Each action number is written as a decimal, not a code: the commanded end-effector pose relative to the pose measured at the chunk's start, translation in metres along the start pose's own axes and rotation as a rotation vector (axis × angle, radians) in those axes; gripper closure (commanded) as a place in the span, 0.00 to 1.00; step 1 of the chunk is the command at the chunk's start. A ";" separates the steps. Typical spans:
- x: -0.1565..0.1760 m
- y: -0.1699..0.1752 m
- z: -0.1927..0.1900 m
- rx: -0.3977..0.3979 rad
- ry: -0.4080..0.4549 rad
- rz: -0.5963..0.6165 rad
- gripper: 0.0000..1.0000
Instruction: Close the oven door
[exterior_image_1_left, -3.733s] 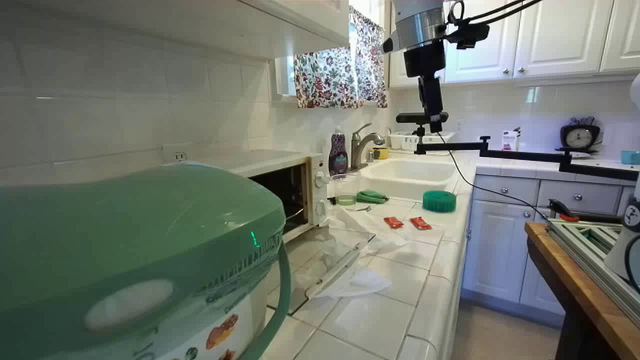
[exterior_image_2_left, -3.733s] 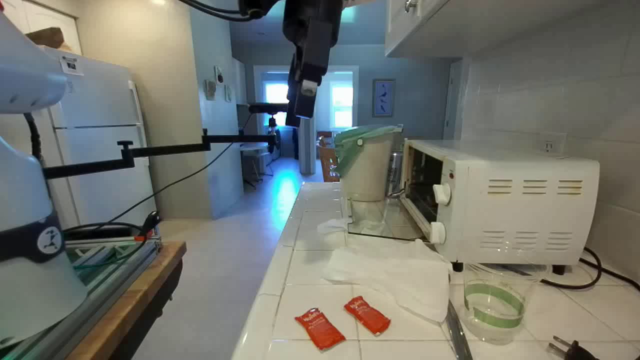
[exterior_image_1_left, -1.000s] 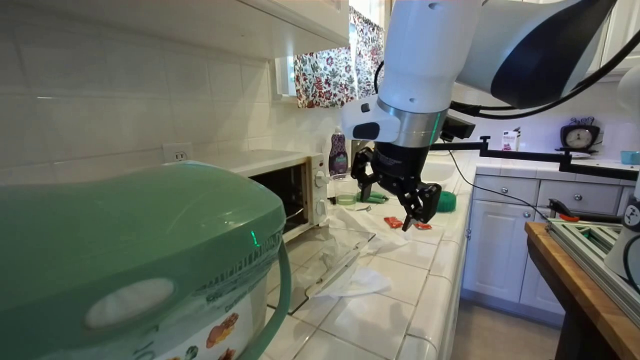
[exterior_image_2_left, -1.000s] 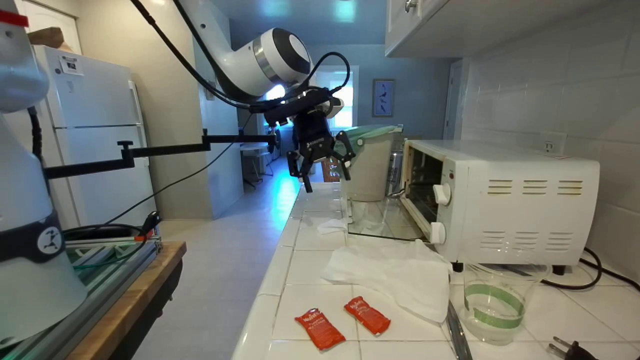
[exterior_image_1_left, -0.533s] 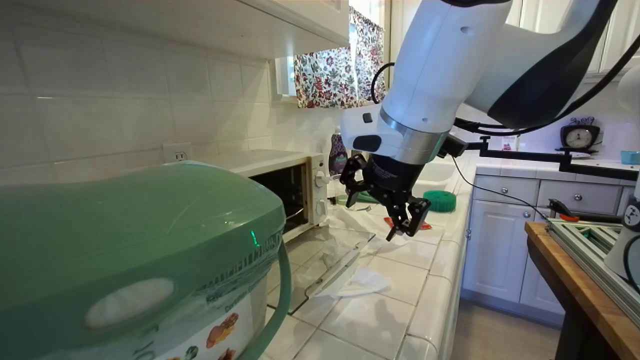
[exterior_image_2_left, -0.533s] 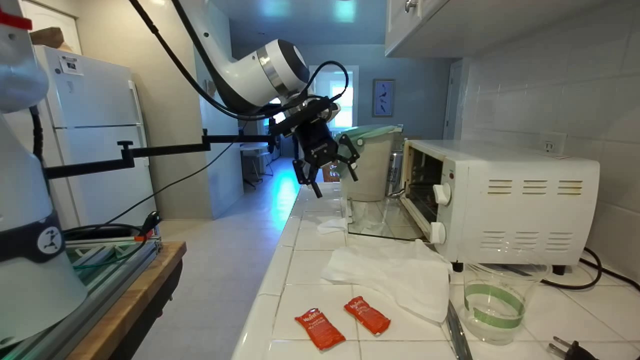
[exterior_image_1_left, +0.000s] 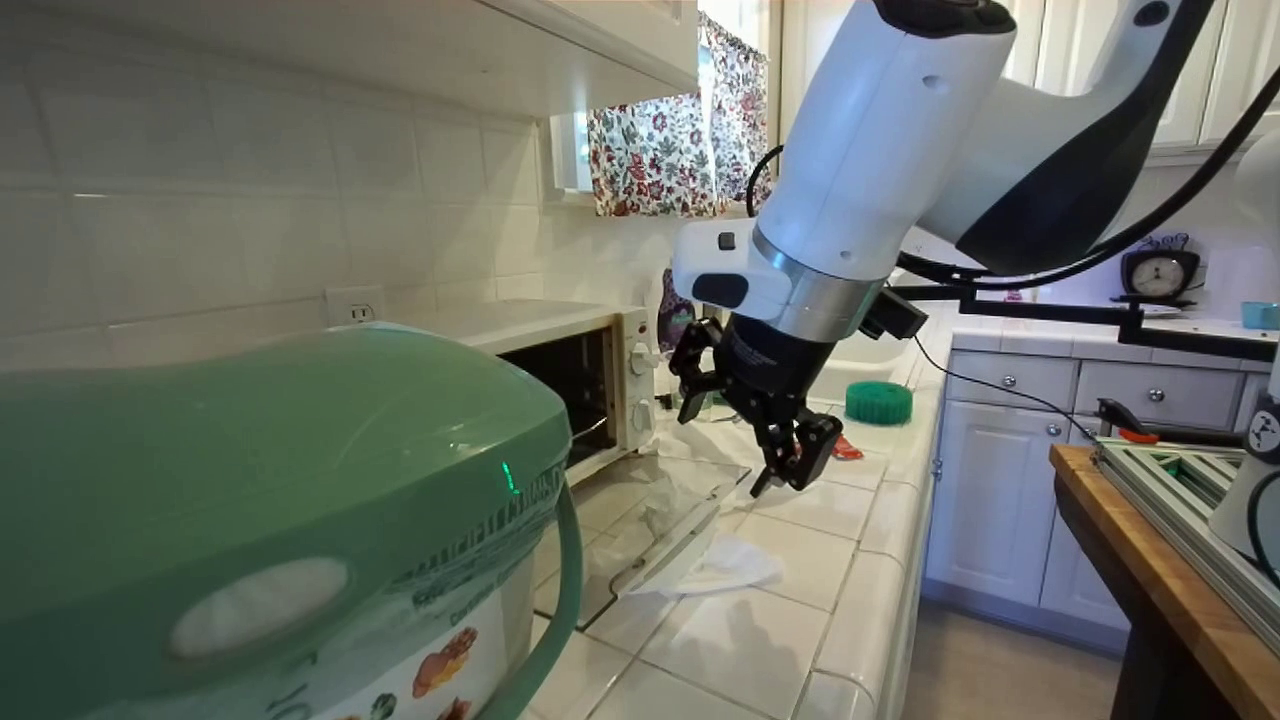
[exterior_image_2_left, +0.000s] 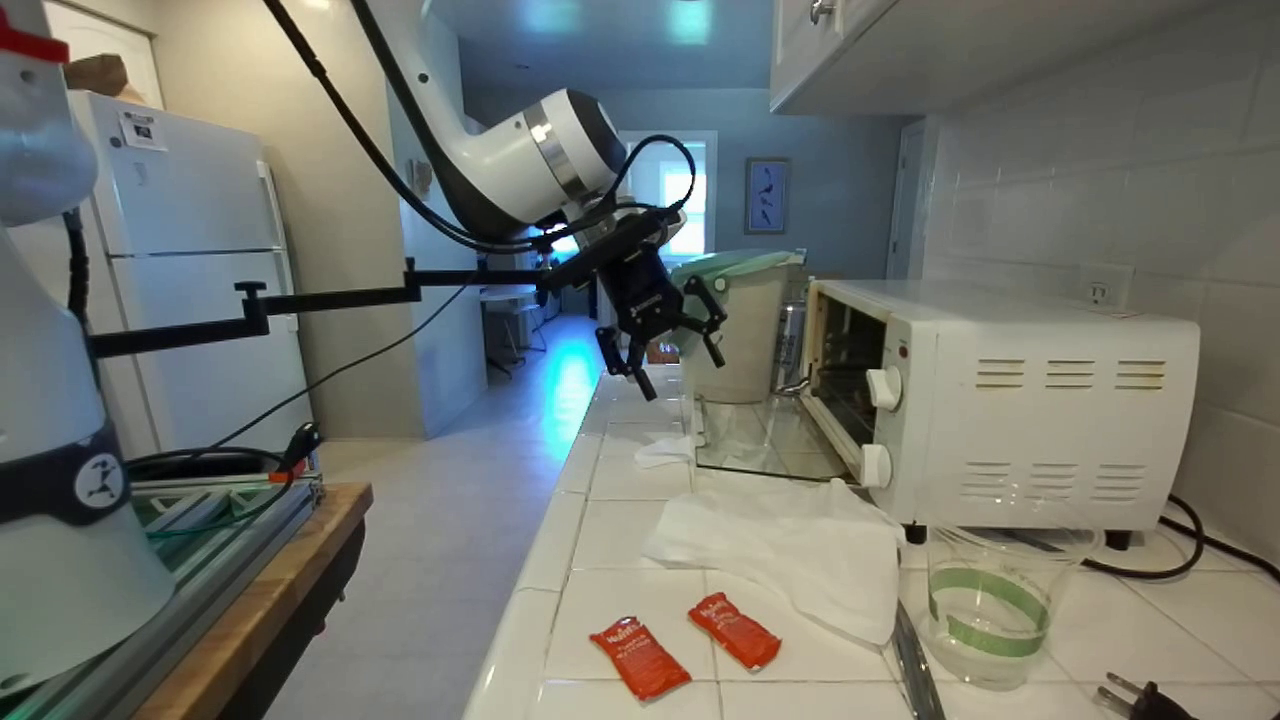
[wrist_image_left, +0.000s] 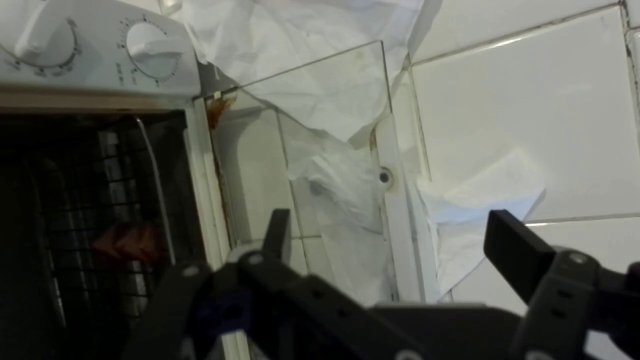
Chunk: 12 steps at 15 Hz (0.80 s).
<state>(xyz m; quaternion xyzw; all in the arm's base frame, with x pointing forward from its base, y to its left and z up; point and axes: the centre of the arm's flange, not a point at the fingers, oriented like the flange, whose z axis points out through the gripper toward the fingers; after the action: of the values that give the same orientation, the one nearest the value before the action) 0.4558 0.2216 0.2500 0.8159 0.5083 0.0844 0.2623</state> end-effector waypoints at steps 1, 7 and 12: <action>0.000 0.000 0.000 0.000 0.000 0.001 0.00; 0.014 -0.003 0.019 -0.075 -0.011 -0.039 0.00; 0.026 -0.005 0.031 -0.115 0.013 -0.060 0.00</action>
<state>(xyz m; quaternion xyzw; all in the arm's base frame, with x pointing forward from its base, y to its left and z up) 0.4683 0.2294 0.2307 0.7886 0.5303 0.0999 0.2949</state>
